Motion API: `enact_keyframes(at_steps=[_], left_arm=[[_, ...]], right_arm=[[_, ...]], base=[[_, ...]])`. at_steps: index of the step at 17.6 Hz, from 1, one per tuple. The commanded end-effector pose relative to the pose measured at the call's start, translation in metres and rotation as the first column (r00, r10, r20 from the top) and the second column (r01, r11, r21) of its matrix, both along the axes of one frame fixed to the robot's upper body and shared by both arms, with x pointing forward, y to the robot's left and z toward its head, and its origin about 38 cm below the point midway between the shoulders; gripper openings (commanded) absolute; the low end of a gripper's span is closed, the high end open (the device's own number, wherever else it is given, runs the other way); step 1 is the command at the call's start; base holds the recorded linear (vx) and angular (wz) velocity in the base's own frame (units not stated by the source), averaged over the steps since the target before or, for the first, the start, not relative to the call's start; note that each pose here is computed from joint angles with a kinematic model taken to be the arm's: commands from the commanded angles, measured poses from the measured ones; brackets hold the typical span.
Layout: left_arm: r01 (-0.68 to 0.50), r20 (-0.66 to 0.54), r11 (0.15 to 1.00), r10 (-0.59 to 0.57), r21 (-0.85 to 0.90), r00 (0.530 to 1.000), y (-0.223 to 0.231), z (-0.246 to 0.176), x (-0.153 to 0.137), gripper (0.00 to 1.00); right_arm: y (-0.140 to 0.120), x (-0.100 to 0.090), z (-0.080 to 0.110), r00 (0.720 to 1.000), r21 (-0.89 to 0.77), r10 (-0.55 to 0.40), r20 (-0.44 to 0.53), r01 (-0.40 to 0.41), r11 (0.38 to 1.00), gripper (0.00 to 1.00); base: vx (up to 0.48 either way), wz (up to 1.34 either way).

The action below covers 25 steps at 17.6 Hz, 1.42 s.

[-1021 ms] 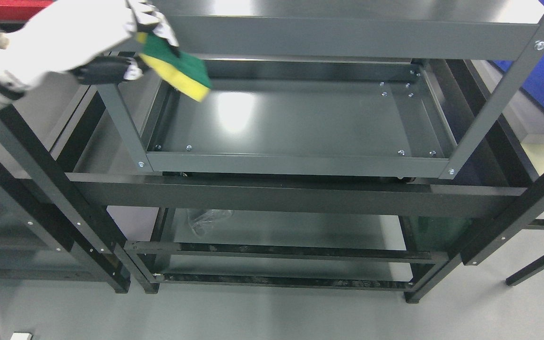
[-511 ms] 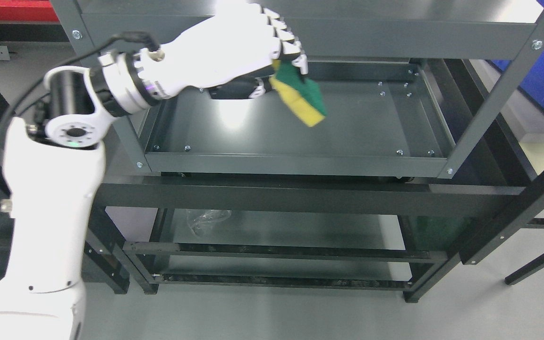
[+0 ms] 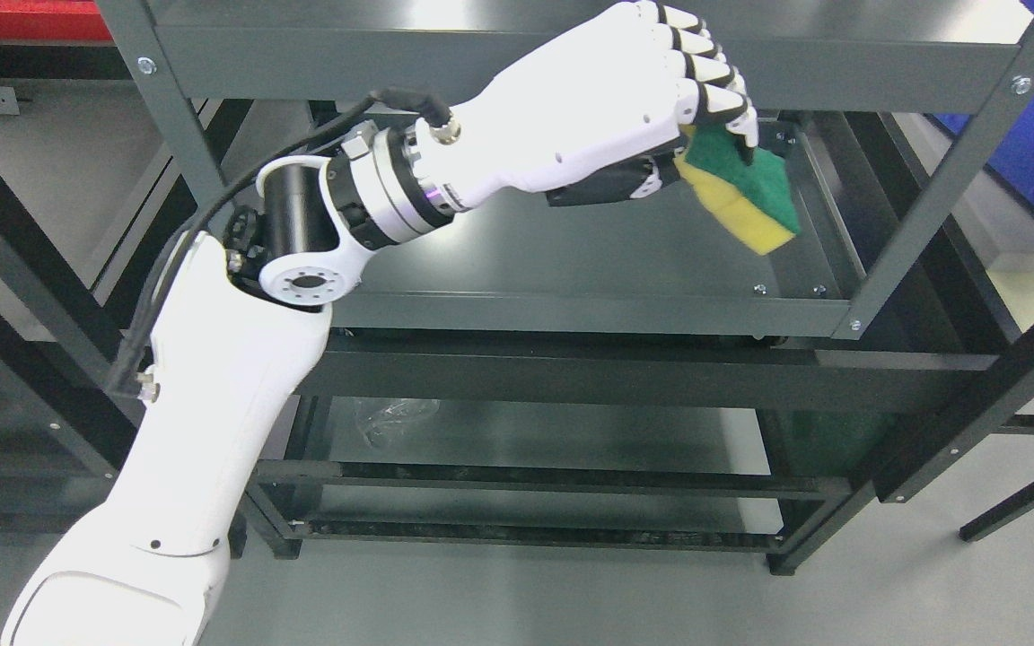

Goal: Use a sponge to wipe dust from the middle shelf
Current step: 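Withdraw the left hand holding the sponge from the shelf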

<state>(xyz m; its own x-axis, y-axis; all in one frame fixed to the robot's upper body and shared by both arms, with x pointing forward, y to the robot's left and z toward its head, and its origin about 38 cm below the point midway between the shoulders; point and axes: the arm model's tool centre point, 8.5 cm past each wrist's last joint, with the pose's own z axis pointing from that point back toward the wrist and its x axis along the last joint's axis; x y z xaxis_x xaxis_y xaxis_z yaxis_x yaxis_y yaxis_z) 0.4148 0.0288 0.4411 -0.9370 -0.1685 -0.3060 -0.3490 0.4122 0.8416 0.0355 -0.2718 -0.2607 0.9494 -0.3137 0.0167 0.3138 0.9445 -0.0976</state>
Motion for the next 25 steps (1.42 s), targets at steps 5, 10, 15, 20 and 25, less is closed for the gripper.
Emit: enact_keyframes(at_steps=[5,10,15,20,25], left_arm=[[0.155,-0.267,0.983,-0.123,0.102,0.956,-0.084,-0.102,-0.015,0.0],[0.064,-0.686,0.983,-0.166,-0.172,0.708,-0.051,-0.199,0.007,0.01],[-0.368,-0.854,0.808,-0.288,-0.459,0.433,0.052,-0.262,0.033,0.01],[-0.668,-0.801,0.442,-0.314,-0.599,0.51,0.163,-0.227,0.058,0.0],[-0.682,-0.791,0.401,-0.307,-0.612,0.53,0.202,-0.233,0.036,0.0]], right_arm=[[-0.013,0.006,0.001,1.0,-0.021,0.0,0.017,0.0,1.0,1.0],[-0.013,0.006,0.001,1.0,-0.021,0.0,0.017,0.0,1.0,1.0],[-0.013,0.006,0.001,1.0,-0.021,0.0,0.017,0.0,1.0,1.0],[-0.013,0.006,0.001,1.0,-0.021,0.0,0.017,0.0,1.0,1.0],[-0.013,0.006,0.001,1.0,-0.021,0.0,0.017,0.0,1.0,1.0]], base=[[0.0,0.0],[0.0,0.0],[0.0,0.0],[0.0,0.0],[0.0,0.0]])
